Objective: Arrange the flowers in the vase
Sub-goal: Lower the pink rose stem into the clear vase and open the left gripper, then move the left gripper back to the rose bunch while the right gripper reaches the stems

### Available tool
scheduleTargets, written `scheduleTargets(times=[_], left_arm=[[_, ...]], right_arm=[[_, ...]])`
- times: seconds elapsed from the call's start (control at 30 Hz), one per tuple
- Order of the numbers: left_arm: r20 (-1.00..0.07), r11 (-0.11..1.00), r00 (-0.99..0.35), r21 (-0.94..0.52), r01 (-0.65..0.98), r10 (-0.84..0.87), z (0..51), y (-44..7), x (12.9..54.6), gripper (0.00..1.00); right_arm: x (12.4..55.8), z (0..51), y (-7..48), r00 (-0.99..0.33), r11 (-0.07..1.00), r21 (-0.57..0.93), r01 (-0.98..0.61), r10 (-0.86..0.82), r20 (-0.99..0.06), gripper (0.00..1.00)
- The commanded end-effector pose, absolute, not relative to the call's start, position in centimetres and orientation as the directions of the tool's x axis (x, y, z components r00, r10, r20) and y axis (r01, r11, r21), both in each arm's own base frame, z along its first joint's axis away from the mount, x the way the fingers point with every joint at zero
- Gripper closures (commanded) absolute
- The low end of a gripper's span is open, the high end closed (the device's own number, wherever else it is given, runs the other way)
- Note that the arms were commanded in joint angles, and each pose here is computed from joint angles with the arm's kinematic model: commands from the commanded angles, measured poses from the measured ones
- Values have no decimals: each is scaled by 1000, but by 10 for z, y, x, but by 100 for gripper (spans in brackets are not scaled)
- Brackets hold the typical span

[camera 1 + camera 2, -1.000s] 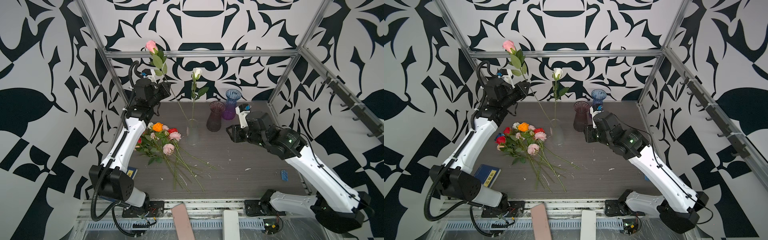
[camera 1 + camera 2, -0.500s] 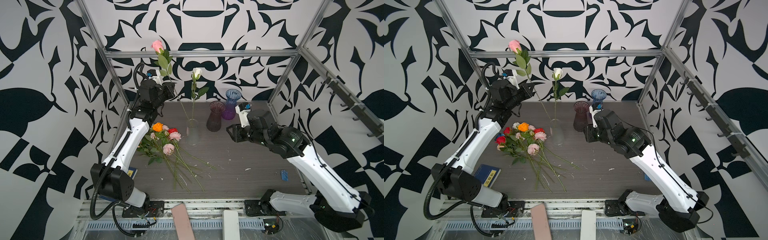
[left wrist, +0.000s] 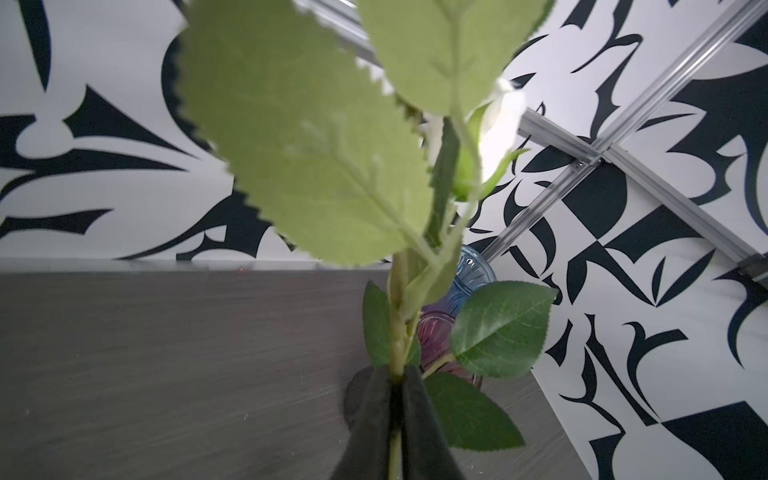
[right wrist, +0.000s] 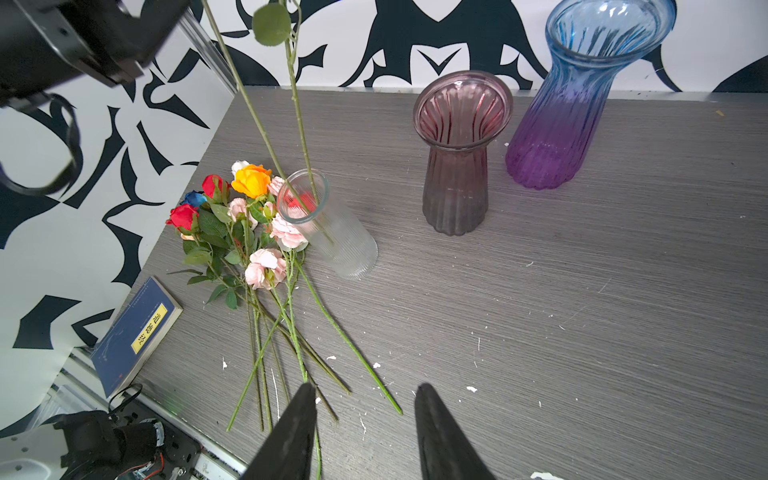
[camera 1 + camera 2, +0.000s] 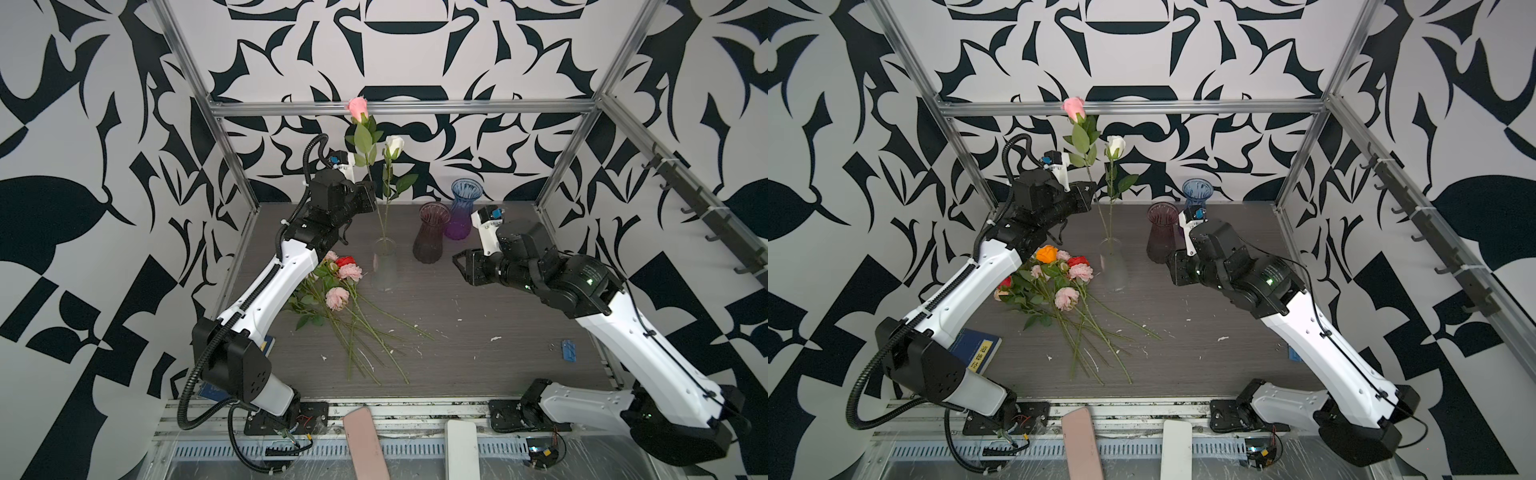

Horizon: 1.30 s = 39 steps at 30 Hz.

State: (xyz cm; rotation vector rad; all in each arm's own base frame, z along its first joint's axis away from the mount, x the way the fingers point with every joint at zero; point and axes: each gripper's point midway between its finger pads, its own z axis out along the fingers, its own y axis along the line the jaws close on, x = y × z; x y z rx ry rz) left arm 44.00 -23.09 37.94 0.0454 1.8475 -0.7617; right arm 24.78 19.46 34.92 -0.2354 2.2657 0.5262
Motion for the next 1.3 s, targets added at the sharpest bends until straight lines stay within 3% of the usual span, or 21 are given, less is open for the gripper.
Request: scheduleTargets(times=[0.0, 0.07, 0.17, 0.43, 0.63, 0.8, 0.93, 1.27], left_arm=[[-851, 810, -428, -468, 353, -305, 373, -224, 435, 71], [-847, 816, -435, -469, 338, -307, 371, -220, 431, 57], [-841, 820, -445, -471, 326, -306, 368, -215, 422, 45], [-839, 853, -453, -449, 267, -300, 353, -188, 389, 40], [-815, 885, -468, -446, 133, -340, 332, -148, 361, 25], [-676, 834, -574, -552, -22, -462, 289, -117, 348, 24], [-578, 755, -561, -642, -136, -592, 263, -89, 334, 24], [-474, 679, -539, -679, -279, -696, 208, -66, 304, 24]], right_arm=[[245, 360, 194, -659, 884, 316, -344, 12, -752, 57], [245, 359, 197, -661, 881, 321, -348, 12, -750, 57], [247, 357, 201, -665, 875, 329, -354, 12, -747, 57], [251, 350, 214, -684, 858, 363, -364, 18, -729, 57], [254, 340, 228, -715, 839, 396, -374, 11, -699, 57], [240, 320, 262, -748, 785, 404, -470, -112, -654, 56], [226, 290, 293, -761, 760, 377, -529, -229, -607, 56], [199, 188, 348, -873, 732, 478, -486, -380, -306, 56]])
